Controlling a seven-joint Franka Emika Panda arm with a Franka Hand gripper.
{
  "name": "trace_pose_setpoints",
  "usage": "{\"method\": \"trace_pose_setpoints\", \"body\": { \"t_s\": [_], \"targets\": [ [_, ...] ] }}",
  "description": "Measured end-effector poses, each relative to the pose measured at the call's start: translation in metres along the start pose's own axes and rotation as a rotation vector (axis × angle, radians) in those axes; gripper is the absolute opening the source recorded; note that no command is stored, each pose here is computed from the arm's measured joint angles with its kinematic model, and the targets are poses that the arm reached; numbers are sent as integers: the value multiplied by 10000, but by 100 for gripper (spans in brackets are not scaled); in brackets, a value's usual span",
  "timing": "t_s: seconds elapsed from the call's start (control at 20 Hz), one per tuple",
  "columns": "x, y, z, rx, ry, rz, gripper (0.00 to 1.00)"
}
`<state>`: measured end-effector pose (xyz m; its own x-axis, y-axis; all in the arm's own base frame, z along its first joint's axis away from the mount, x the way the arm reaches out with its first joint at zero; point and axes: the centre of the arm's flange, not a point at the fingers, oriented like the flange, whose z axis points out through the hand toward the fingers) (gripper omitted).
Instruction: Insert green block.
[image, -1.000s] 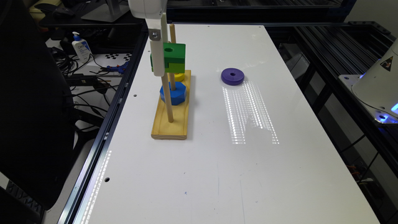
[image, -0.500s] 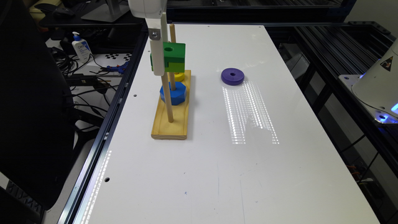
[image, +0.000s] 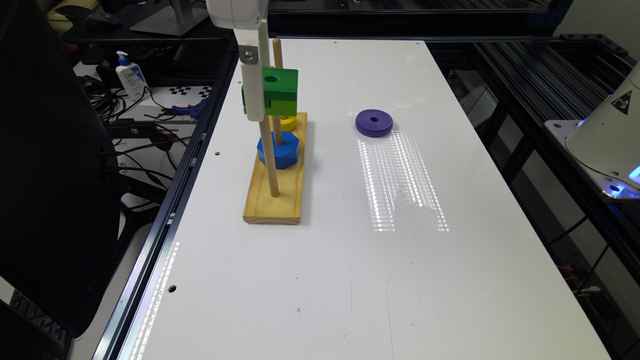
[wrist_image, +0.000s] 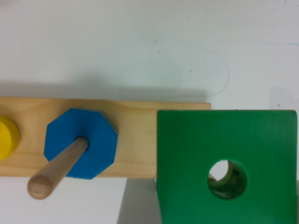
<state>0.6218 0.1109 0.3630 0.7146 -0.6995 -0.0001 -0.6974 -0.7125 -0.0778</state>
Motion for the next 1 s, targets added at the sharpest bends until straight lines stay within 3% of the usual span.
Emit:
{"method": "trace_pose_setpoints", "body": {
  "t_s": [0.6,1.0],
  "targets": [
    [43,33,0,-48,42,30,0],
    [59,22,-8,-10,82,26,0]
  ]
}}
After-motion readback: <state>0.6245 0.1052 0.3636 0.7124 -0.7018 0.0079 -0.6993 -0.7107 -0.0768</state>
